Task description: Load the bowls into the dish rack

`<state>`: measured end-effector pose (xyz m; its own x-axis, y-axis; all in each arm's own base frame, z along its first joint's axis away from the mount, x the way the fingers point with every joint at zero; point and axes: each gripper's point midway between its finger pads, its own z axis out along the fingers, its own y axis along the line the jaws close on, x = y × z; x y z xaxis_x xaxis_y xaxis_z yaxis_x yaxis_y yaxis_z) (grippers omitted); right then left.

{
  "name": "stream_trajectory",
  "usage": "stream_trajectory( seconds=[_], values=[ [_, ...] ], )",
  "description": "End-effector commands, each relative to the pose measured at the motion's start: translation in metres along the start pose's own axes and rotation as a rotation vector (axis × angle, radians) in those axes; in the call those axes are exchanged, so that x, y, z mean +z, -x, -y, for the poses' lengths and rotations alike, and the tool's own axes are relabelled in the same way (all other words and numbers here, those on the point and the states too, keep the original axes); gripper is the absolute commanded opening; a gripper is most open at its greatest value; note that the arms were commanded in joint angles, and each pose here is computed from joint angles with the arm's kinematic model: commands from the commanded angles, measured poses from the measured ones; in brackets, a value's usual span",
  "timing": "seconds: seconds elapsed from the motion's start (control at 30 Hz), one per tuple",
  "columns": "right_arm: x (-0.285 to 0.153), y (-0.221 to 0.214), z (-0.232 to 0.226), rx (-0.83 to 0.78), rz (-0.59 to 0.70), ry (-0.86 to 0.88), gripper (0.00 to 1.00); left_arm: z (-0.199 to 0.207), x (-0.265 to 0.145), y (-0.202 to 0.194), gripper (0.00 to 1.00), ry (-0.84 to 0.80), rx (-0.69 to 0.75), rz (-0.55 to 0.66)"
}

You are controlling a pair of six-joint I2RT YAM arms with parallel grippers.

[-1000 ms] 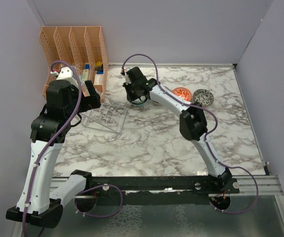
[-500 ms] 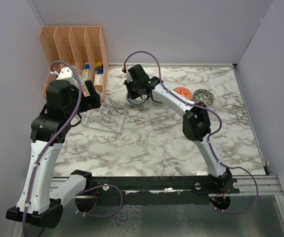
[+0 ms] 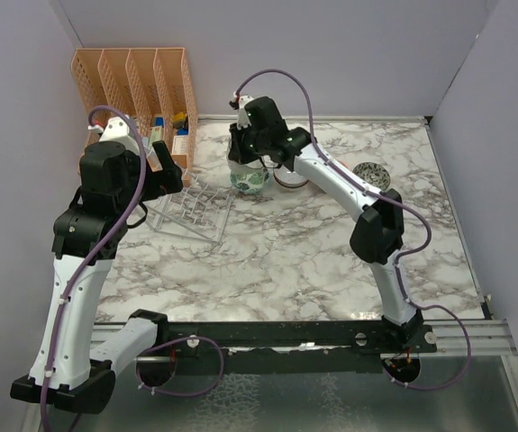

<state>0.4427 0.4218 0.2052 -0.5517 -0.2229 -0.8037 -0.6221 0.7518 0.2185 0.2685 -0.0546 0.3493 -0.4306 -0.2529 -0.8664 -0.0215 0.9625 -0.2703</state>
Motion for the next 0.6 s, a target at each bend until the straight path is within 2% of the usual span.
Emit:
stream_trajectory(
  seconds=[0.0,0.23,0.33,0.57],
  values=[
    [-0.06,0.068,-0.043,0.089,0.208,0.176,0.01,0.01,-0.012,0.025,0.99,-0.028,-0.005,0.054],
    [-0.122,0.046,-0.088,0.448,0.323,0.512,0.01,0.024,-0.028,0.057,0.99,-0.075,0.02,0.093],
    [-0.148,0.044,-0.099,0.593,0.426,0.67,0.01,0.031,-0.03,0.066,0.99,-0.099,0.043,0.104],
    [-0.164,0.034,-0.081,0.809,0.612,0.773,0.01,0.039,-0.017,0.066,0.99,-0.112,0.061,0.024]
  ],
)
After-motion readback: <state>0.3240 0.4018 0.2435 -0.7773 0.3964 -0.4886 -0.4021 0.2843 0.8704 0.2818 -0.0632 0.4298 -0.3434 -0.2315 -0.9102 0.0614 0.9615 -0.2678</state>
